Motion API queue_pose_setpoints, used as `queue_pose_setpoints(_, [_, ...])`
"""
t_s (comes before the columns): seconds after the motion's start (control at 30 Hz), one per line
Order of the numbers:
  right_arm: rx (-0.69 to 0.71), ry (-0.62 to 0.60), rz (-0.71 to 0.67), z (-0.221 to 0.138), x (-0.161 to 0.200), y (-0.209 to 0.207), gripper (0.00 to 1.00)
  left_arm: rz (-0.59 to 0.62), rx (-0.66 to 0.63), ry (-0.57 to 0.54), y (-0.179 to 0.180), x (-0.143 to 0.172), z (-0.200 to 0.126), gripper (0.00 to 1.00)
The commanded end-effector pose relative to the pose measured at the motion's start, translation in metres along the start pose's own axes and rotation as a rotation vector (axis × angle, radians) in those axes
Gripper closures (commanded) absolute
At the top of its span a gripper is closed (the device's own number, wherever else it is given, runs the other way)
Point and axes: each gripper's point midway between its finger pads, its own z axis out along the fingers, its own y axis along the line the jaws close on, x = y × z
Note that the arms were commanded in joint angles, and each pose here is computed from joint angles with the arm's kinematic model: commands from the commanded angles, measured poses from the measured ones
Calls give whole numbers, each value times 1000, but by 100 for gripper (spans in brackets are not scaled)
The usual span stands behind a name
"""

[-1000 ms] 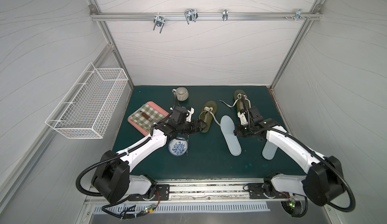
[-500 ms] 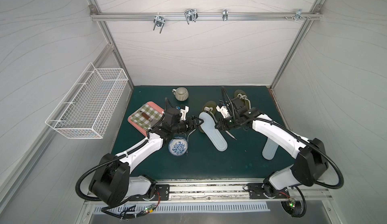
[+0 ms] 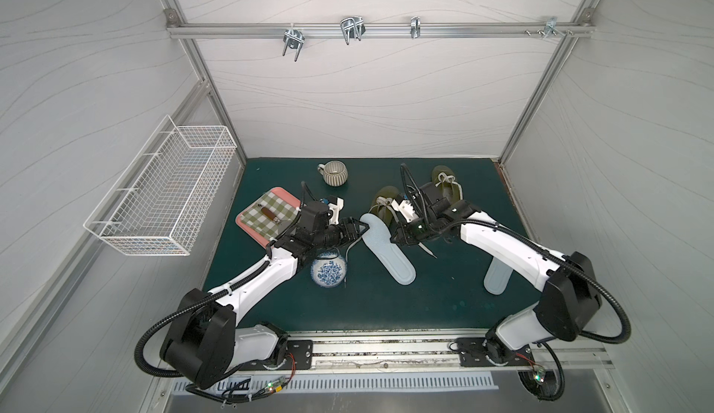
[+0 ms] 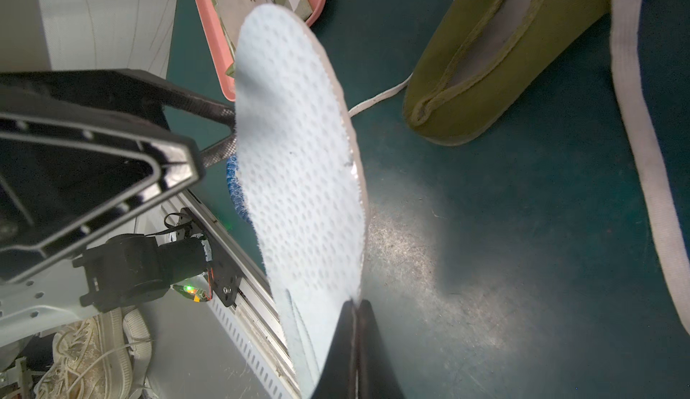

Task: Insert the insole into the shoe
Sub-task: Pick up the insole from the center of the board.

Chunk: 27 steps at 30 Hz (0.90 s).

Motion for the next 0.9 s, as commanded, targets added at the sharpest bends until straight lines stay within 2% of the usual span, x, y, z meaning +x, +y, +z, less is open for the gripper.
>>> queue_pose_setpoints(0.0, [-36, 18, -53, 4, -1, 11, 100, -2, 51, -17, -9, -9, 4, 58])
queue_pose_setpoints(0.13, [-61, 4, -96, 5, -4, 15, 100, 0, 30, -22, -6, -11, 5, 78])
queue_pose_setpoints(0.3, [-96, 0, -134, 9, -6, 20, 100, 3, 23, -23, -6, -11, 4, 96])
queue_pose_setpoints(0.33, [-94, -2, -141, 9, -6, 19, 96, 2, 20, -23, -6, -11, 3, 100])
queue_pose_setpoints(0.4, [-92, -2, -161, 8, -6, 19, 85, -6, 11, -22, -4, -10, 2, 100])
queue_pose_setpoints(0.53, [-71, -59, -194, 2, -10, 16, 46, -39, 10, -27, -5, -10, -1, 100])
queue_pose_setpoints(0.67, [-63, -176, -278, -7, -17, 20, 25, -106, 0, -39, -4, -16, -5, 100])
queue_pose_setpoints(0.7, [-58, -209, -306, -9, -18, 22, 16, -129, 4, -37, -3, -18, -6, 100])
queue_pose_setpoints(0.73, [-51, -252, -347, -12, -19, 24, 2, -158, 4, -33, -2, -21, -7, 100])
queue_pose_setpoints(0.87, [-64, -463, -504, -24, -25, 41, 1, -228, -4, -41, -1, -32, -16, 100])
